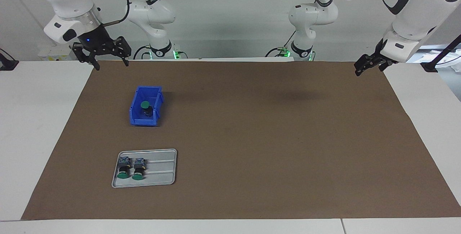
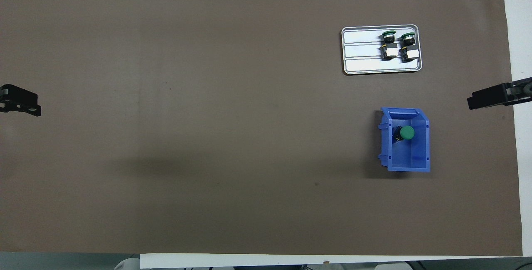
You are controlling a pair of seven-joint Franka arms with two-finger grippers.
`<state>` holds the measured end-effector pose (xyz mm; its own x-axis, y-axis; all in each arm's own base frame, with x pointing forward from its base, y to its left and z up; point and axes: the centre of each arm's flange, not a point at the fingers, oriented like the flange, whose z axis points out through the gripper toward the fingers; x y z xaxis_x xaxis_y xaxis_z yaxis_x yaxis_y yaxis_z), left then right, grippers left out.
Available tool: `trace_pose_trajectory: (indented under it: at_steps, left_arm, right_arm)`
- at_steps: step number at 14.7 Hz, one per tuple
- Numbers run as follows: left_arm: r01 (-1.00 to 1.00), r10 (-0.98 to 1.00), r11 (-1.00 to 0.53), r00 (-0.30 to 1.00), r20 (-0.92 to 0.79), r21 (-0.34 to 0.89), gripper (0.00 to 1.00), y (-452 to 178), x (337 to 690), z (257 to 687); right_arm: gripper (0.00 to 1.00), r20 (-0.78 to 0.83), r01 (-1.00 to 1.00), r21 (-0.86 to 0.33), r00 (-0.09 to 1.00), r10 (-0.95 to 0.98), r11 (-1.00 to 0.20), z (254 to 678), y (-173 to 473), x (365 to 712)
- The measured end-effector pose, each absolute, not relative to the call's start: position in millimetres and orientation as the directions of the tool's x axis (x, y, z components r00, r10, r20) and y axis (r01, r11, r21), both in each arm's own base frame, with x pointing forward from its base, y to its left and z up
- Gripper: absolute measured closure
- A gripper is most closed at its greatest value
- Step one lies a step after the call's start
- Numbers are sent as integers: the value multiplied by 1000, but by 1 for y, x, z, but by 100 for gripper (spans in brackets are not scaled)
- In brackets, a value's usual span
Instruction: Place and press button with both arms
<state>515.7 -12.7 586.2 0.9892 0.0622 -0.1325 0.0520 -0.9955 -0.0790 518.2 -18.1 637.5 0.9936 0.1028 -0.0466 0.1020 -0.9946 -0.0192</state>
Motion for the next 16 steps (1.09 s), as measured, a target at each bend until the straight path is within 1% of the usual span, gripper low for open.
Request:
trace_pose_trajectory:
  at_steps: [4, 7, 16]
  left_arm:
    - [52, 62, -996, 989, -133, -79, 0, -13, 516, 586]
    - [52, 62, -996, 989, -133, -79, 0, -13, 516, 586]
    - [50, 60, -996, 989, -133, -79, 0, -14, 516, 586]
  right_arm:
    - [1, -74, 68, -23, 995, 70, -997, 633, -30, 528]
    - [1, -97, 53, -15, 994, 55, -998, 628, -22, 532]
    - [1, -87, 57, 2, 995, 57, -998, 637, -6, 532]
